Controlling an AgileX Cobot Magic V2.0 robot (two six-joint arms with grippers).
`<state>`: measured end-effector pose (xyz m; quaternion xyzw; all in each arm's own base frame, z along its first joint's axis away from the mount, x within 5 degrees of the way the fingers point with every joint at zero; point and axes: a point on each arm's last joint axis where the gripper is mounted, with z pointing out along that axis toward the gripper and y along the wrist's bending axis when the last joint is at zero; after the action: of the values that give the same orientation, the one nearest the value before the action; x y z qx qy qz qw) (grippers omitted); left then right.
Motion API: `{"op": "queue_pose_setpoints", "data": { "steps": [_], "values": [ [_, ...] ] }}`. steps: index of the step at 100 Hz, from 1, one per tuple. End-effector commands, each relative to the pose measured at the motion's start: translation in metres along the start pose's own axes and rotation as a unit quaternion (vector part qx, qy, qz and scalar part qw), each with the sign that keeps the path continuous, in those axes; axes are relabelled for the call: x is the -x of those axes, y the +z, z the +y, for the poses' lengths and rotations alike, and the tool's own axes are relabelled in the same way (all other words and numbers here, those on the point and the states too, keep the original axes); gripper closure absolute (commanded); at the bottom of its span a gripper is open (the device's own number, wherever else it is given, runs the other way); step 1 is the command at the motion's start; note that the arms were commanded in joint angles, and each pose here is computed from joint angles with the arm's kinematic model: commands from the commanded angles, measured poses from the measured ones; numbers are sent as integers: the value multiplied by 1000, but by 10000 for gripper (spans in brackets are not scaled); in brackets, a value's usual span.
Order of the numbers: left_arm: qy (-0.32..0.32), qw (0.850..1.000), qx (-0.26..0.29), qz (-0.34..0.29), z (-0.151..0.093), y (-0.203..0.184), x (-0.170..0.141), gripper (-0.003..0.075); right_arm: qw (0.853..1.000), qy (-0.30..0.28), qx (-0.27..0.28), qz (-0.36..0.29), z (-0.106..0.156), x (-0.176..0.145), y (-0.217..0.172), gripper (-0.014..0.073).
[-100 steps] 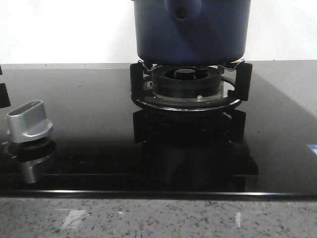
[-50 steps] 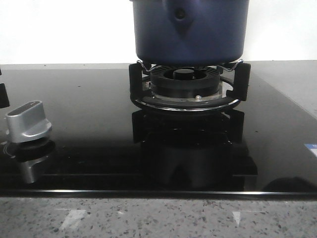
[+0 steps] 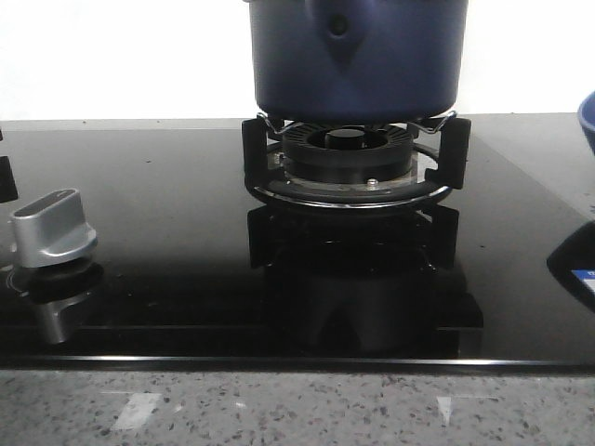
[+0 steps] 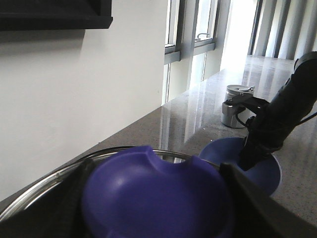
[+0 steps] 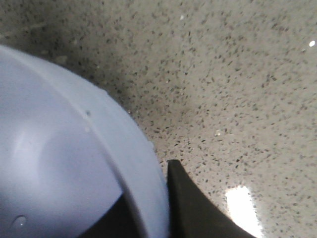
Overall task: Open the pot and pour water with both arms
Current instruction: 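Lower the bowl onto the counter and open the right gripper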
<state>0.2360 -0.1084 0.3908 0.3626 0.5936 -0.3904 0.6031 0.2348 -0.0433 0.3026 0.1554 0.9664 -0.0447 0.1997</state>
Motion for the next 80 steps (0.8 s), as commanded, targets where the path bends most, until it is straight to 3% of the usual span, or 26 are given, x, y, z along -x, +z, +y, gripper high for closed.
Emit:
{"op": "queue_pose_setpoints", "data": {
  "steps": [1, 30, 61, 80],
  "values": [
    [3, 998, -15, -60, -11, -4, 25, 457, 998, 6, 8, -56, -2, 6, -12, 643],
    [3, 998, -15, -60, -11, -4, 25, 457, 998, 25, -3, -56, -13, 7, -12, 623],
    [4, 998, -15, -60, -11, -4, 25, 457, 997, 26, -1, -70, -13, 7, -16, 244],
    [6, 998, -3, -57, -8, -3, 24, 457, 986, 33, 13, -166, -17, 0, -60, 211]
  ]
}}
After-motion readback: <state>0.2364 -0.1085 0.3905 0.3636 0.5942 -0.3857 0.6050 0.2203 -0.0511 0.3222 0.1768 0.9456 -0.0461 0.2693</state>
